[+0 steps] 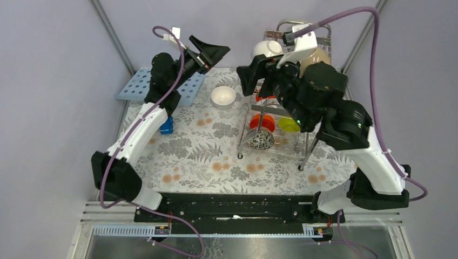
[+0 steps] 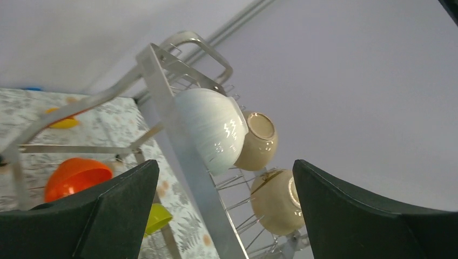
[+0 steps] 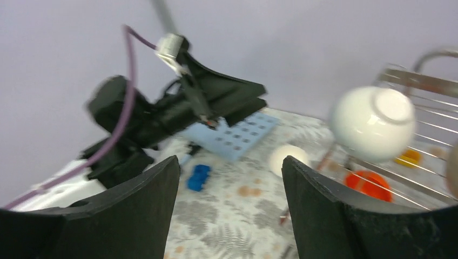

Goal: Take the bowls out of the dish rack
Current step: Pick up the bowl from the dish rack.

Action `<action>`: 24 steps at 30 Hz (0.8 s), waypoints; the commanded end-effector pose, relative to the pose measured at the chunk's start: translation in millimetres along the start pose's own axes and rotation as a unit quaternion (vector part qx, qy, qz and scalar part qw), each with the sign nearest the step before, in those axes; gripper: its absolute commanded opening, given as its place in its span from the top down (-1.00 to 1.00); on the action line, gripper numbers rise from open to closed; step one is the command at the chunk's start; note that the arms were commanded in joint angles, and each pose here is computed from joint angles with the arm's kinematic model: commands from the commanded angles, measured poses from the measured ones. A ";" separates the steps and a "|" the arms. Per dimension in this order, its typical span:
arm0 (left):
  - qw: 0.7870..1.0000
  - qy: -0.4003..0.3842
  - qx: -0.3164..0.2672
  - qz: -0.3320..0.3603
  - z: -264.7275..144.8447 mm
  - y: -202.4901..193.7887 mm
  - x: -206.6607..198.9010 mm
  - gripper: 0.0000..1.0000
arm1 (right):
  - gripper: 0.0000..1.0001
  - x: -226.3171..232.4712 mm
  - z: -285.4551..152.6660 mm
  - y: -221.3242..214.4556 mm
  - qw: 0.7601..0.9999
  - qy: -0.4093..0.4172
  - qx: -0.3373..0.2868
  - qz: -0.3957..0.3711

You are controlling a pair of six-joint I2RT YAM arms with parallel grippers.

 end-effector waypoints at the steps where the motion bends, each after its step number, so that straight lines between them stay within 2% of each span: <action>1: 0.993 -0.110 0.026 -0.034 19.8 10.7 -17.2 -0.97 | -0.51 -33.7 22.6 -11.3 0.995 -0.093 -0.009 -0.019; 5: 0.989 -0.124 0.050 -0.057 38.1 7.6 -5.8 -0.96 | -0.46 -59.6 30.3 -7.2 0.989 -0.137 -0.042 0.020; 9: 0.981 -0.153 0.071 -0.094 53.8 -0.1 7.4 -0.89 | -0.43 -90.1 43.5 -3.1 0.981 -0.184 -0.045 0.049; 16: 0.967 -0.196 0.088 -0.133 75.0 -6.0 20.0 -0.82 | -0.50 -120.9 68.7 0.6 0.977 -0.194 -0.040 0.081; 24: 0.964 -0.196 0.106 -0.143 90.2 -16.4 37.9 -0.76 | -0.52 -150.6 95.8 -2.0 0.973 -0.191 -0.023 0.124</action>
Point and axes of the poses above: each gripper's point midway between its finger pads, its own z axis out along the fingers, its own x axis along the line the jaws close on, y = z × x, the point moved 9 cm from there along -z, back along the fingers, and after that the axes turned 8 degrees about z, right-handed, at the moved point
